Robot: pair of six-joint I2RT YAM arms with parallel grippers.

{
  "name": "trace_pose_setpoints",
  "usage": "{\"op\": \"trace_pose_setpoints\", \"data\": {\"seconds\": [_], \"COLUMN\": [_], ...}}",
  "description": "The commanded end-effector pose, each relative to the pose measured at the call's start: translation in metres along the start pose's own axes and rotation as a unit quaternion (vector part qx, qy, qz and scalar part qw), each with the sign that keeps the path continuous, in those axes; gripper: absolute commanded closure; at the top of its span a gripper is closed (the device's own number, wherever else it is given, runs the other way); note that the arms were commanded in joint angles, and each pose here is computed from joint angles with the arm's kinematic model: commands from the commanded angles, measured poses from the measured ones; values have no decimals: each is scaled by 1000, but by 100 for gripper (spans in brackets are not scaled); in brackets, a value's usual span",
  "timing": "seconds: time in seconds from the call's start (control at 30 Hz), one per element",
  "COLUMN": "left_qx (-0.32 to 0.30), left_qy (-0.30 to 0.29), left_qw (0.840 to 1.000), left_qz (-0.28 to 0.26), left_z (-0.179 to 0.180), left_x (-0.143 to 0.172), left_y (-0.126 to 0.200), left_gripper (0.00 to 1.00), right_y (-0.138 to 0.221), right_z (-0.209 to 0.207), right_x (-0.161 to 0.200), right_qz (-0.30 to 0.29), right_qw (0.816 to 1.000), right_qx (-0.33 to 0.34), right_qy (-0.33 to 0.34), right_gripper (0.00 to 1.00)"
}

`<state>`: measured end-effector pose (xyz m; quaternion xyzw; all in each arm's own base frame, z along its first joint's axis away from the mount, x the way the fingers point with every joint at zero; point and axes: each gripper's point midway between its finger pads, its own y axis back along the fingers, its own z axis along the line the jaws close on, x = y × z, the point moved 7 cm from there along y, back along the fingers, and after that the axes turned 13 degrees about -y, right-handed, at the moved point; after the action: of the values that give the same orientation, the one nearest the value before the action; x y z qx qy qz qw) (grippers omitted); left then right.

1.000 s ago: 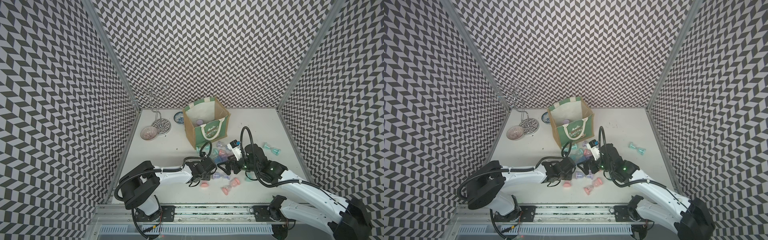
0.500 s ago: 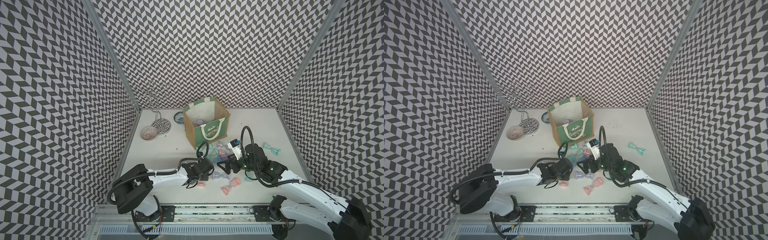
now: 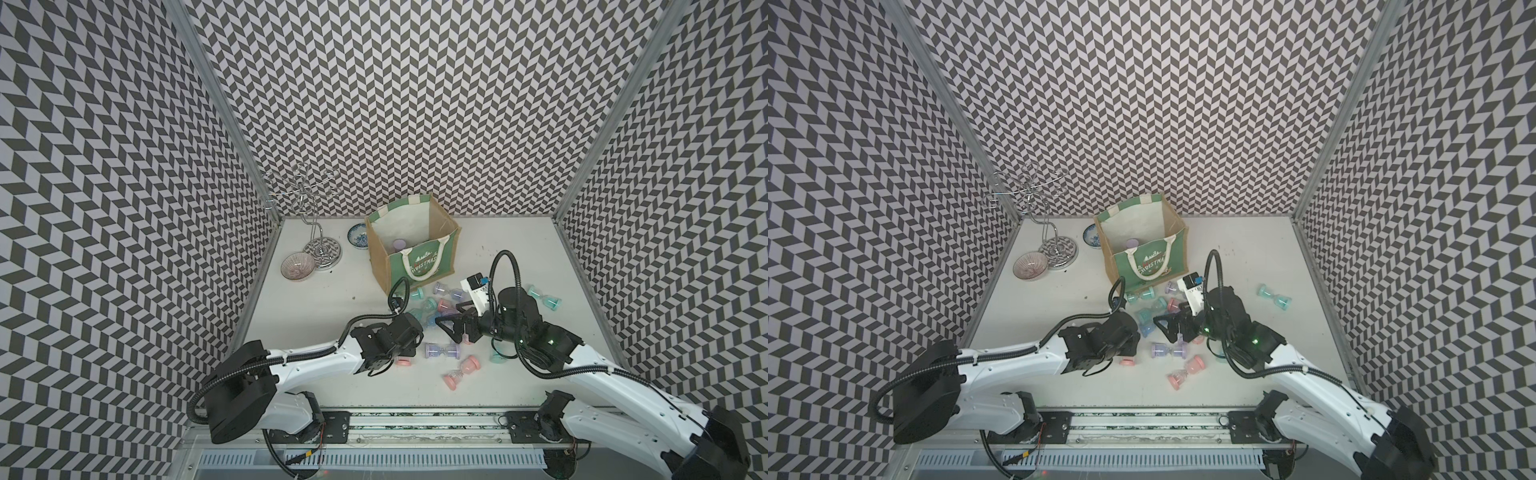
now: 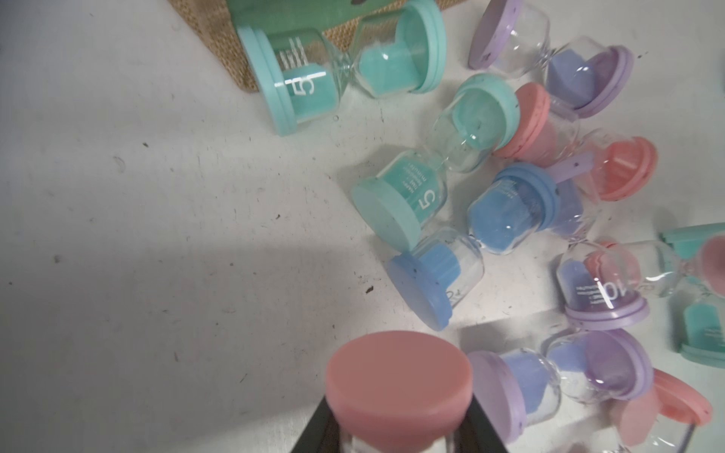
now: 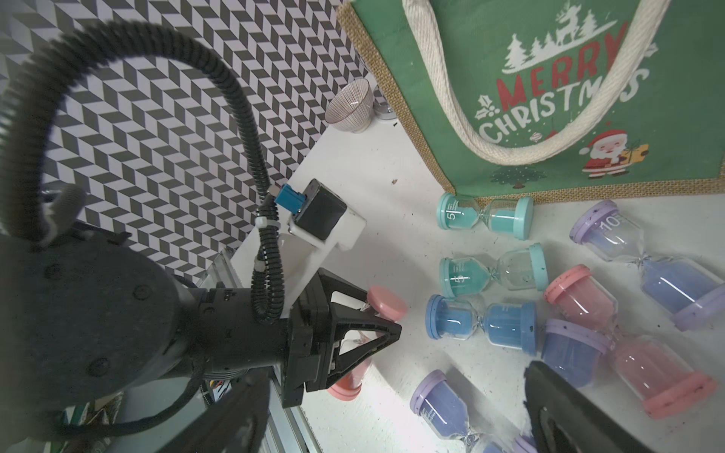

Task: Put the hourglass into the canvas bag
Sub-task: Pick up the hourglass from the center of the board.

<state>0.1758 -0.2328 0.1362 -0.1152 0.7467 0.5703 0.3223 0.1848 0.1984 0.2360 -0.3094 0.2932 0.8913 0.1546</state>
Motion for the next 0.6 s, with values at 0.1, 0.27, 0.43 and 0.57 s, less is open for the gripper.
{"op": "trace_pose_setpoints", "data": {"seconds": [0.1, 0.27, 0.43, 0.57], "left_qx": [-16, -9, -5, 4], "left_qy": [-6, -16, -18, -24], "left_qw": [999, 996, 993, 987], "left_qz": [-49, -82, -119, -161], "left_z": [1, 0, 3, 2], "left_x": [-28, -48, -71, -92], "left_y": [30, 53, 78, 99], "left_gripper": [64, 66, 67, 67], "right_y": [5, 10, 15, 18], "right_z": [12, 15, 21, 26], "right_x": [-15, -22, -31, -37], "right_qz": [-45, -61, -84, -99], "right_qw": [999, 998, 996, 994], "right_qx": [-26, -23, -31, -37], "right_qy": [2, -4, -15, -16], "right_gripper": [1, 1, 1, 1]}}
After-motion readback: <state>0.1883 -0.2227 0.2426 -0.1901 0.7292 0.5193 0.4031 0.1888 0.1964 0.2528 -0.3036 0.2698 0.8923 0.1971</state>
